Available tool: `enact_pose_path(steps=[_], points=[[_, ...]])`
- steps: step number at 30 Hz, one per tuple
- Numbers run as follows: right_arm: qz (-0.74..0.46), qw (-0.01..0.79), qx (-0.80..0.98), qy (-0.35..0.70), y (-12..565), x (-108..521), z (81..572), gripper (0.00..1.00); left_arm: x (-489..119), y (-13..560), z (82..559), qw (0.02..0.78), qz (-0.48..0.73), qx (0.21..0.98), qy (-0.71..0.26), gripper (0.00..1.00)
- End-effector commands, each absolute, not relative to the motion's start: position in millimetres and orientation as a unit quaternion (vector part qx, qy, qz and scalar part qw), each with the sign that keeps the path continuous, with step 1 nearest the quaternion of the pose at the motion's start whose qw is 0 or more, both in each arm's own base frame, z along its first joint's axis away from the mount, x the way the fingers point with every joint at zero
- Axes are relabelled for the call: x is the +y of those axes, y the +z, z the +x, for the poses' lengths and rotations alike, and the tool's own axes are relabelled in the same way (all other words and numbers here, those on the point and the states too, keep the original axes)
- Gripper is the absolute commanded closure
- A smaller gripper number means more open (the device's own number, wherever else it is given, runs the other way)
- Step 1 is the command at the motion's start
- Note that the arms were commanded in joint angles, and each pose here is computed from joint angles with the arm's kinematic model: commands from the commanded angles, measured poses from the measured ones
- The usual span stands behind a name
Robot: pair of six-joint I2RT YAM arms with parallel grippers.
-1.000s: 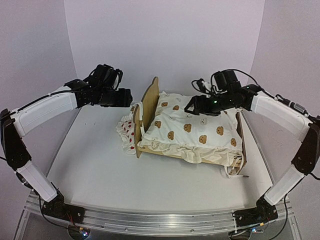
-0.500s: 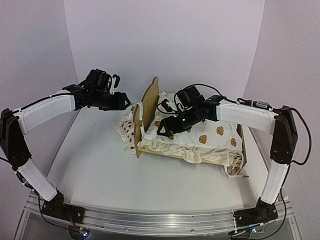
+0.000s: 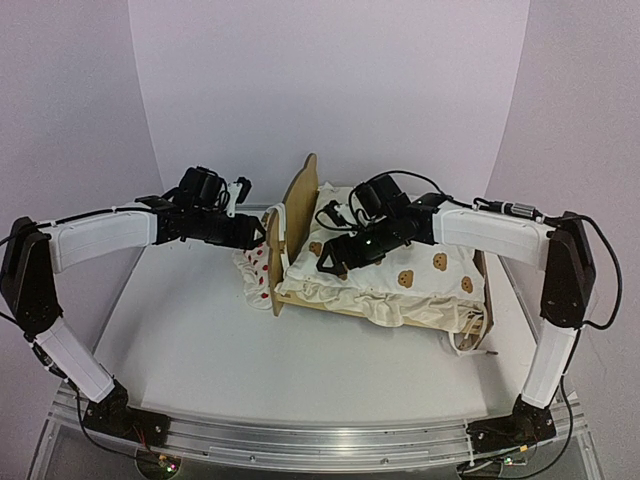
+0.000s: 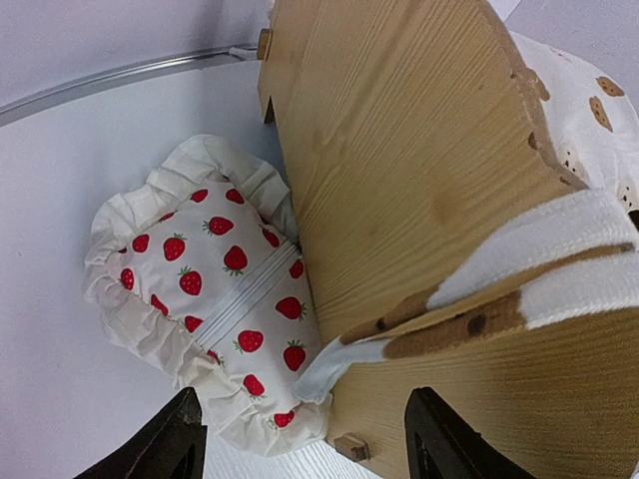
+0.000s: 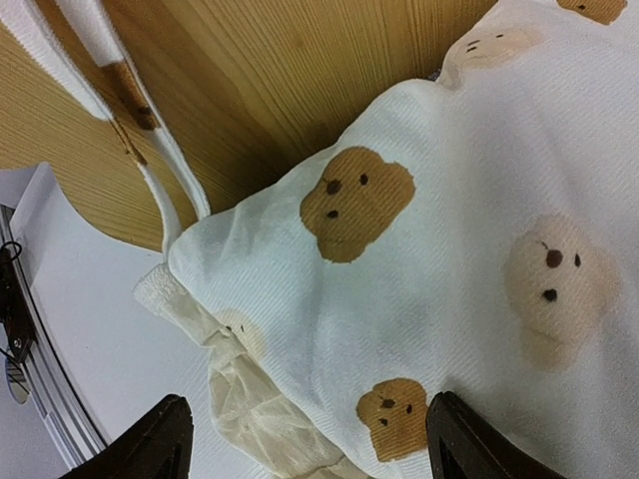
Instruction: Set up the pet bed
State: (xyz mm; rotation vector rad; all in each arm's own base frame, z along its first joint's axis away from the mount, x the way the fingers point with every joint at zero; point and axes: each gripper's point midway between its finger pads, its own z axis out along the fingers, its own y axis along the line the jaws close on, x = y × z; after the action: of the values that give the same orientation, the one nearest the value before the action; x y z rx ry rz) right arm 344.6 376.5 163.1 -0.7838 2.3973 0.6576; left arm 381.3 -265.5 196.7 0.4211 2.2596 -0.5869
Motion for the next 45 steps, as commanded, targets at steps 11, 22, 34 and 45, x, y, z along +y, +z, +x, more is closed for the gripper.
enact_pose_path(steps=[11, 22, 34, 45], points=[[-0.289, 0.279, 0.875, 0.272, 191, 372, 330, 0.2, -304, 236, 407, 0.432, 0.211, 0.828, -0.29, 0.82], [-0.28, 0.283, 0.878, 0.265, 193, 363, 327, 0.3, -293, 269, 341, 0.417, 0.188, 0.848, -0.27, 1.0], [-0.271, 0.279, 0.878, 0.277, 198, 363, 322, 0.32, -253, 207, 226, 0.3, 0.145, 0.899, -0.284, 1.0], [-0.253, 0.263, 0.891, 0.269, 181, 384, 324, 0.3, -231, 225, 195, 0.305, 0.128, 0.887, -0.322, 0.06]])
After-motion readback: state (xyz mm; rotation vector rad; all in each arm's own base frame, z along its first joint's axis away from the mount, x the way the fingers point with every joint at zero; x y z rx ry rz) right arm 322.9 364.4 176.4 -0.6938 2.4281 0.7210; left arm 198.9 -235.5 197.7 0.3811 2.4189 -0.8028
